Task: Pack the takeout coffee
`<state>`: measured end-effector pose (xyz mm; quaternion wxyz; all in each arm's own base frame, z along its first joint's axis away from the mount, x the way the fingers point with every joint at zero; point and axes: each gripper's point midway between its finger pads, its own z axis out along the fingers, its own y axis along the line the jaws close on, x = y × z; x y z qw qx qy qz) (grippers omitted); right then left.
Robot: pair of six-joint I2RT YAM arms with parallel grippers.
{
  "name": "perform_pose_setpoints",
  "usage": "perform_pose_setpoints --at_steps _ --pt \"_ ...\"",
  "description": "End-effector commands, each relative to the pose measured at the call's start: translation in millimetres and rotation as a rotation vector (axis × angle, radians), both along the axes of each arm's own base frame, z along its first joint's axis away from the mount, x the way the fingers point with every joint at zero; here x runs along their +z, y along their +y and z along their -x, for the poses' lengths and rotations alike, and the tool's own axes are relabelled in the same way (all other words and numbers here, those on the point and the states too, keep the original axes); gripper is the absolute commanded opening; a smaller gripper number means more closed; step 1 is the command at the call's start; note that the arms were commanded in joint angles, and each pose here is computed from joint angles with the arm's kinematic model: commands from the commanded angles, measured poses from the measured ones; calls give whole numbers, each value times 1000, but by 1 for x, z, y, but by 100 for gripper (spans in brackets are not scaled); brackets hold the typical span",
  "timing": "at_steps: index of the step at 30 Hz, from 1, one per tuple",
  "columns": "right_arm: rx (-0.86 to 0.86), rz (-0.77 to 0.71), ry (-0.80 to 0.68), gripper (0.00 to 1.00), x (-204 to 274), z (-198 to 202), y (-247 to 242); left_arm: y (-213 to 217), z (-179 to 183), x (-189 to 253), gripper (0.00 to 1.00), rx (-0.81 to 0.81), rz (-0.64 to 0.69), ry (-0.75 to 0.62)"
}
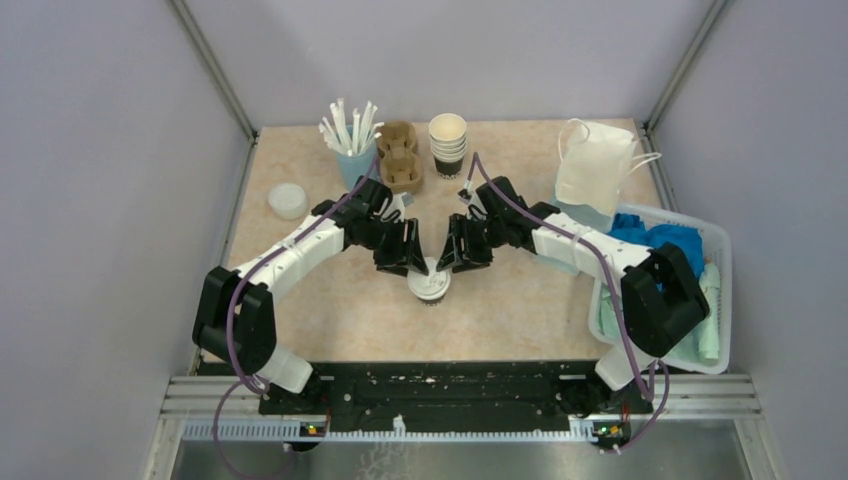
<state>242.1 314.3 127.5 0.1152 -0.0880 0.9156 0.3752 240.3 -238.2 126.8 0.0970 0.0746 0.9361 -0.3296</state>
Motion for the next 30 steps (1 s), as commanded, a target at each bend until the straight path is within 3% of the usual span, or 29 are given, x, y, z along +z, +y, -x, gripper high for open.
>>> perform_pose_setpoints --at_steps 1,11,25,30 --pt "11 -57 -62 48 23 -13 15 -7 -11 15 62 -5 36 -42" --pt "-21 -58 -62 42 26 -18 13 0 -11 19 75 12 26 -59" --pt "-46 -27 -78 35 23 -23 9 9 14 30 81 50 76 -32" --pt "-64 -42 -73 32 26 -26 12 6 19 24 77 68 109 5"
